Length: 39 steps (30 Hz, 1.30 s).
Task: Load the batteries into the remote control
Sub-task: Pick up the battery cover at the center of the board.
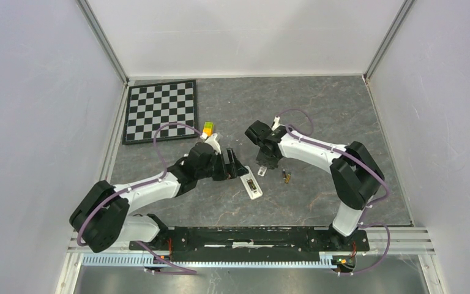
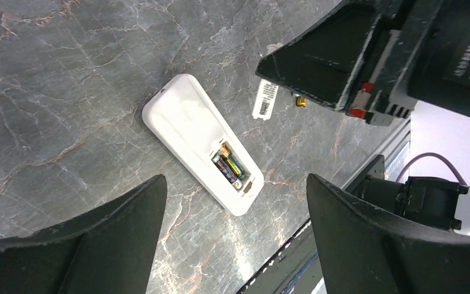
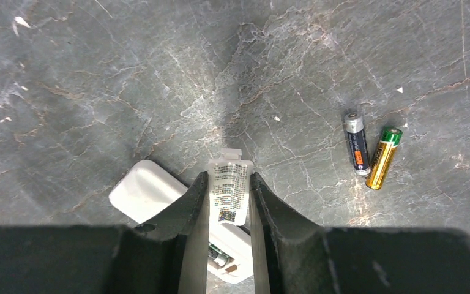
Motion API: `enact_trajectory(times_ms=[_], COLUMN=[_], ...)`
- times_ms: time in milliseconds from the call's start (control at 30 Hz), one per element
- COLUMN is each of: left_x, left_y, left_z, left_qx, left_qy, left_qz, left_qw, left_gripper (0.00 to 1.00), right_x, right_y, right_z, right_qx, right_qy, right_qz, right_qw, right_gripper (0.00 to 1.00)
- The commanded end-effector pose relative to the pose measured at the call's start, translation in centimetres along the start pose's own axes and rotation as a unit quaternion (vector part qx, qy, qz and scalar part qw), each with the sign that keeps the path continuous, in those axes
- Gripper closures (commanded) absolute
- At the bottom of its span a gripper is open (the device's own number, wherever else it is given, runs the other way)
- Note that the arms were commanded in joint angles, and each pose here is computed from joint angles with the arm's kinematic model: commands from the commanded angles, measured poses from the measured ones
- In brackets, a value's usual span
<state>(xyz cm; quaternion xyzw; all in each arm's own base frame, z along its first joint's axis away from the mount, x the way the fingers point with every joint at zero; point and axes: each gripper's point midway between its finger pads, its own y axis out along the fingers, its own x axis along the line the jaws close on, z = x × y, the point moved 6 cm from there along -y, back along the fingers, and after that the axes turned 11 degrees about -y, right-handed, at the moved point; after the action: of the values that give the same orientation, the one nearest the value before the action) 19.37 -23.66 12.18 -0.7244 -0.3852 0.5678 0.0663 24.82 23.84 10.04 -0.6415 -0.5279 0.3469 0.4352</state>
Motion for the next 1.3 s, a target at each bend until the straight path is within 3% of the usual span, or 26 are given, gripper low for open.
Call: enact_trajectory(times_ms=[0,500,633,1033,1267], left_x=[-2.0,-2.4,-2.8,-2.8,-3.1], left_y=[0.6,2.9,3.6,4.5,4.4], left_z=[-0.6,0.1,0.5,1.3,1.8], left_qx=[-0.004,0.013,0.024,0.043,0.059], left_qy=[0.004,-0.035,-0.042,-0.057,-0.069], left_qz=[0.041,0.049,0.055,0.061,0.076], left_qw=[0.999,0.998,0.997,0.996,0.993], left_gripper=[0.11,0.15,0.21,0.52,0.90], right_x=[-0.1,1.1,1.4,2.1,1.9], right_y=[-1.4,-2.9,-3.0,-3.7,-3.5], right_z=[-0.8,0.7,1.0,1.1,1.2], right_qx=[-0.017,0.029,0.040,0.047,0.038], right_qy=[0.017,0.009,0.009,0.014,0.019], right_qz=[-0.028,-0.135,-0.151,-0.185,-0.196], right_qw=[0.999,0.990,0.988,0.981,0.980], right_gripper=[0.84,0.89,0.89,0.90,0.89])
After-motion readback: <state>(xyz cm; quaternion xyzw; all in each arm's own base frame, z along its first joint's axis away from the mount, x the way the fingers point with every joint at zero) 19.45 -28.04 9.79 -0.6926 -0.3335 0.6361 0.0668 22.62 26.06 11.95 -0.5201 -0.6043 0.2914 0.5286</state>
